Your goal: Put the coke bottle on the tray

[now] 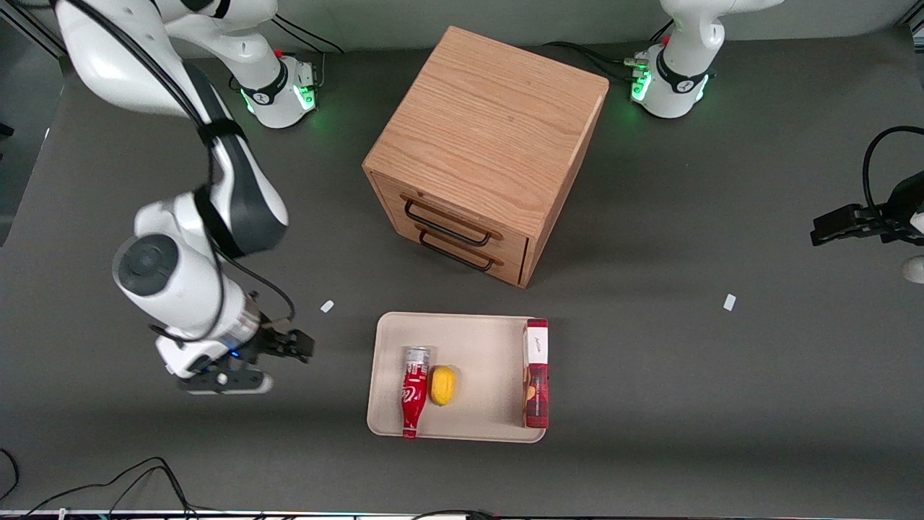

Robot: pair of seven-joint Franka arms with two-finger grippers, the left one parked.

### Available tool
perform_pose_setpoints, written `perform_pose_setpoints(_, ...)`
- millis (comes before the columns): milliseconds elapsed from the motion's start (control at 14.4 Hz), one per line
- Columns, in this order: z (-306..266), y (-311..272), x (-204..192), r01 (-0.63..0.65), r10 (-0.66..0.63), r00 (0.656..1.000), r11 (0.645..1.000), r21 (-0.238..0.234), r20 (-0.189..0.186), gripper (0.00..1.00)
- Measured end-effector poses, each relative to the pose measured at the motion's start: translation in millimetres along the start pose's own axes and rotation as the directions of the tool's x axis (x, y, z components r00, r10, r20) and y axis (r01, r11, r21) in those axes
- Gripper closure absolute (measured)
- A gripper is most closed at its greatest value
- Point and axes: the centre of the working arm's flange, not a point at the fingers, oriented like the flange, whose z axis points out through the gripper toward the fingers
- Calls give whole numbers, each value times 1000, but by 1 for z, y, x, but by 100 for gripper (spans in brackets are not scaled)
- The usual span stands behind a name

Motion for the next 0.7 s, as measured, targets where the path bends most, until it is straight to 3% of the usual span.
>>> perform_pose_setpoints(209, -48, 48, -34, -33, 38, 995, 998, -51, 90, 0)
perform_pose_setpoints(348, -81, 71, -57, -74, 79, 989, 996, -40, 127, 0)
perform_pose_setpoints(696, -142, 123, -123, -145, 145, 984, 989, -10, 100, 0)
